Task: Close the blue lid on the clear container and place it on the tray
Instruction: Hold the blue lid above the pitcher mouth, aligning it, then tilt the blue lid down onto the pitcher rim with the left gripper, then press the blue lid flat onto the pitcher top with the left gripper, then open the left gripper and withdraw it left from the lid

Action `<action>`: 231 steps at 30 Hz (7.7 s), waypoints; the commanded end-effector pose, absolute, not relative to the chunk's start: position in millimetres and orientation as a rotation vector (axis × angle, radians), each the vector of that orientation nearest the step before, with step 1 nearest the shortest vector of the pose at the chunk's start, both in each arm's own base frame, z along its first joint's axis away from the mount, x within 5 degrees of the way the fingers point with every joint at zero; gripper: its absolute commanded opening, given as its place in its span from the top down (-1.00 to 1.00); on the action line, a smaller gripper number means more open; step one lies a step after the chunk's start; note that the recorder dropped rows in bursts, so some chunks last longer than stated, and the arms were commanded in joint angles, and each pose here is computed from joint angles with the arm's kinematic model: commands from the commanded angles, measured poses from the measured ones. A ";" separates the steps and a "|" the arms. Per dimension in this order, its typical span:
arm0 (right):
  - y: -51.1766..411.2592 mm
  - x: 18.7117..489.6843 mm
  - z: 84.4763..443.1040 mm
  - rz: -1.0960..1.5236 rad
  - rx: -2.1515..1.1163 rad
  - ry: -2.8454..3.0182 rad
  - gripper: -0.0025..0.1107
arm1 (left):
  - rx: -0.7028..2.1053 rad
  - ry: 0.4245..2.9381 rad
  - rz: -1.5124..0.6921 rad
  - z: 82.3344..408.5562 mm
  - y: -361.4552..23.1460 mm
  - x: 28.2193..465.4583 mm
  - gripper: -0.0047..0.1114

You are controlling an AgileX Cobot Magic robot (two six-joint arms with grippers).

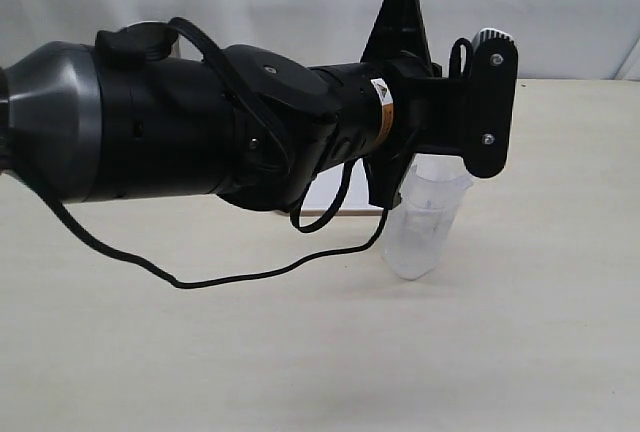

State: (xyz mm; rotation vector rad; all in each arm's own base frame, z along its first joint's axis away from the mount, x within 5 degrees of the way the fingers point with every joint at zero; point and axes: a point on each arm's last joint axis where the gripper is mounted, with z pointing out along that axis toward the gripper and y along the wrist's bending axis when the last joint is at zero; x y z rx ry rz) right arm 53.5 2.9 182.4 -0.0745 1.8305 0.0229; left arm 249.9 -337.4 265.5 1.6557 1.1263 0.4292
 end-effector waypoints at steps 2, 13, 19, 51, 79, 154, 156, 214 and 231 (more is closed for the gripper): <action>2.6 53.4 182.0 0.021 -0.069 1.828 0.88 | 1.653 1.122 0.434 266.5 -338.2 247.3 0.92; 2.6 53.4 182.0 0.021 -0.069 1.828 0.88 | 1.646 1.119 0.472 267.5 -336.5 249.0 0.92; 2.6 53.4 182.0 0.021 -0.069 1.828 0.88 | 1.556 1.154 0.432 271.5 -337.3 250.3 0.92; 2.6 53.4 182.0 0.021 -0.069 1.828 0.88 | 1.565 1.130 0.411 271.9 -346.5 237.1 0.92; 2.6 53.4 182.0 0.021 -0.069 1.828 0.88 | 1.567 1.098 0.446 273.6 -355.2 221.2 0.92; 2.6 53.4 182.0 0.021 -0.069 1.828 0.88 | 1.698 1.216 0.377 216.9 -338.5 197.9 0.92; 2.6 53.4 182.0 0.021 -0.069 1.828 0.88 | 1.700 1.211 0.380 217.0 -338.6 197.9 0.92; 2.6 53.4 182.0 0.021 -0.069 1.828 0.88 | 1.638 1.345 0.268 214.5 -339.2 195.3 -0.09; 2.6 53.4 182.0 0.021 -0.069 1.828 0.88 | 1.454 1.457 0.318 254.9 -309.7 171.3 -0.03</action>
